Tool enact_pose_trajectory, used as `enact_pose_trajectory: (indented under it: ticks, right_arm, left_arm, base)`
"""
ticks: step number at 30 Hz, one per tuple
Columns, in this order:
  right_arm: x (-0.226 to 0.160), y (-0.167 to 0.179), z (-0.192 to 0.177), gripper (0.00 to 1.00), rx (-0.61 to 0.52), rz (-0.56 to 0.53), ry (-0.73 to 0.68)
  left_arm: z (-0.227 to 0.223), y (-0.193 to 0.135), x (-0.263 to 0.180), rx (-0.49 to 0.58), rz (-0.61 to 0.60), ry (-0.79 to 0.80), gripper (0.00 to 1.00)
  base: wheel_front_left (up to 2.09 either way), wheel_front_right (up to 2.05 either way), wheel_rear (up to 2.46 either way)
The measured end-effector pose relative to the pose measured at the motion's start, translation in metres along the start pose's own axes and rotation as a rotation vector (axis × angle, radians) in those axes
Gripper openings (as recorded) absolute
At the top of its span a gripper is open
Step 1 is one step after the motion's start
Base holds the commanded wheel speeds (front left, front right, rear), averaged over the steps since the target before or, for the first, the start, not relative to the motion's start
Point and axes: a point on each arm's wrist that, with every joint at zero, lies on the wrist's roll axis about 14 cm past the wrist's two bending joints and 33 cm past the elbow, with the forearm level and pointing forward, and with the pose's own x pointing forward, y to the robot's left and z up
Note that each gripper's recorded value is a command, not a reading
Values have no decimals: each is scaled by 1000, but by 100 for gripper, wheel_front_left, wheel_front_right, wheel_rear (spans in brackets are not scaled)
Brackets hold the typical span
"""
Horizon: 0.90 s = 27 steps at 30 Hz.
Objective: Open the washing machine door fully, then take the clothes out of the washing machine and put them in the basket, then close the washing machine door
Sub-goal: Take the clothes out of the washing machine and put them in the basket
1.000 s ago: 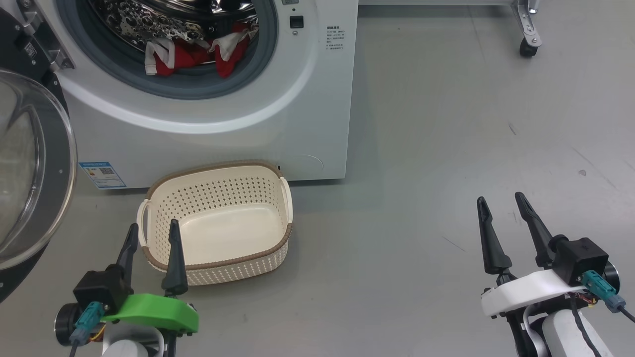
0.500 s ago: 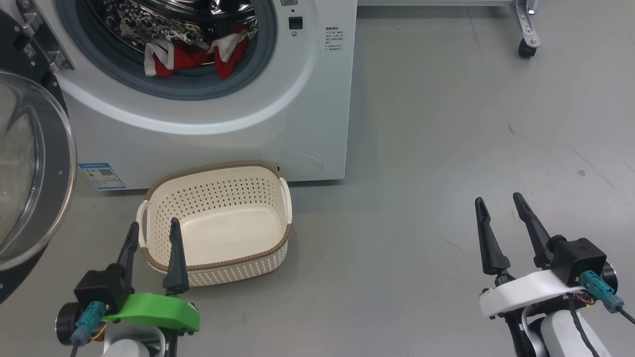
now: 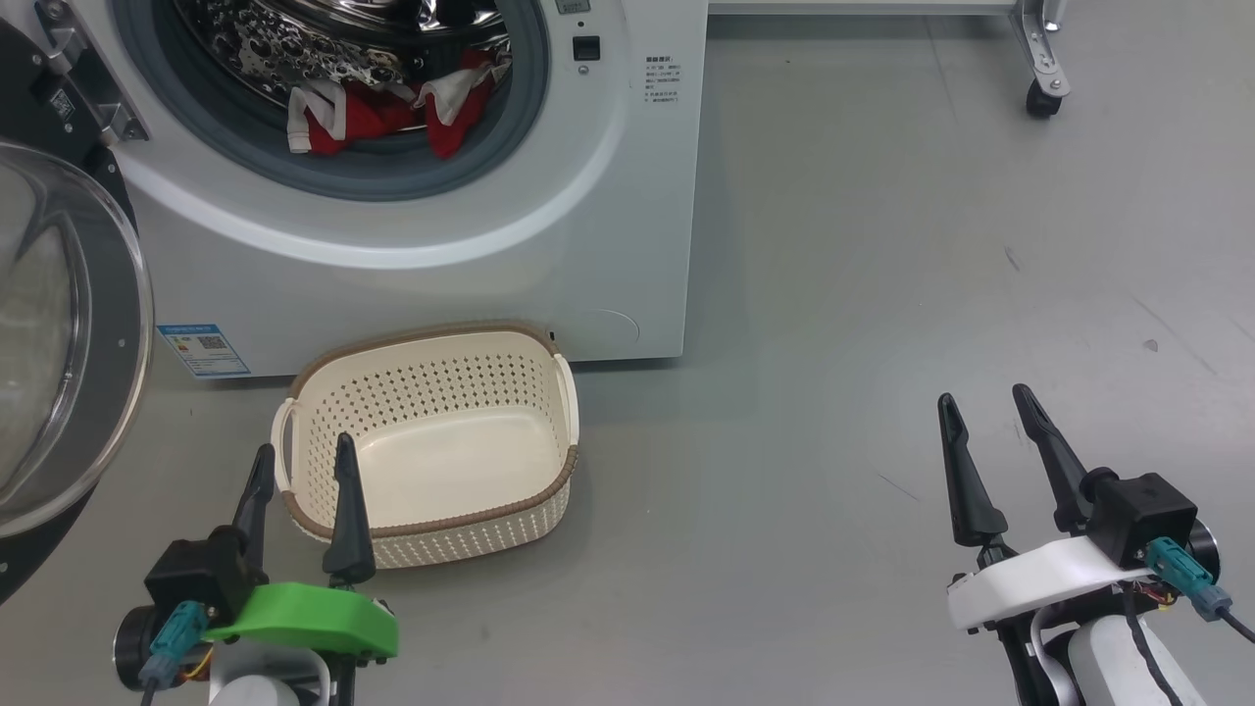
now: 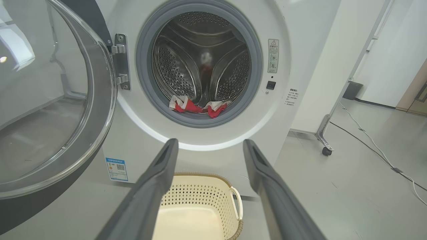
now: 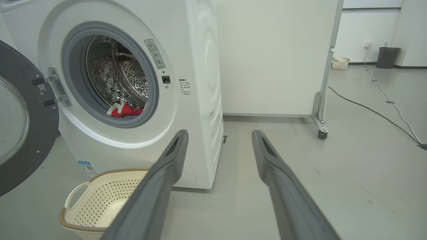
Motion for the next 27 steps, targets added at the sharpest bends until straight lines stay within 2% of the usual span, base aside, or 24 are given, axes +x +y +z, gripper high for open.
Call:
enact_pose_trajectory:
  ticks: [13,27]
  right_arm:
    - [0,0,-5,100,5,-2,15]
    - [1,0,-6,100,6,-3,18]
  left_arm:
    - [1,3,-1,-1,8,-3,100]
    - [2,8,-1,27,27,-7,100]
  base:
    - [71,-71,0]
    - [123,-123,0]
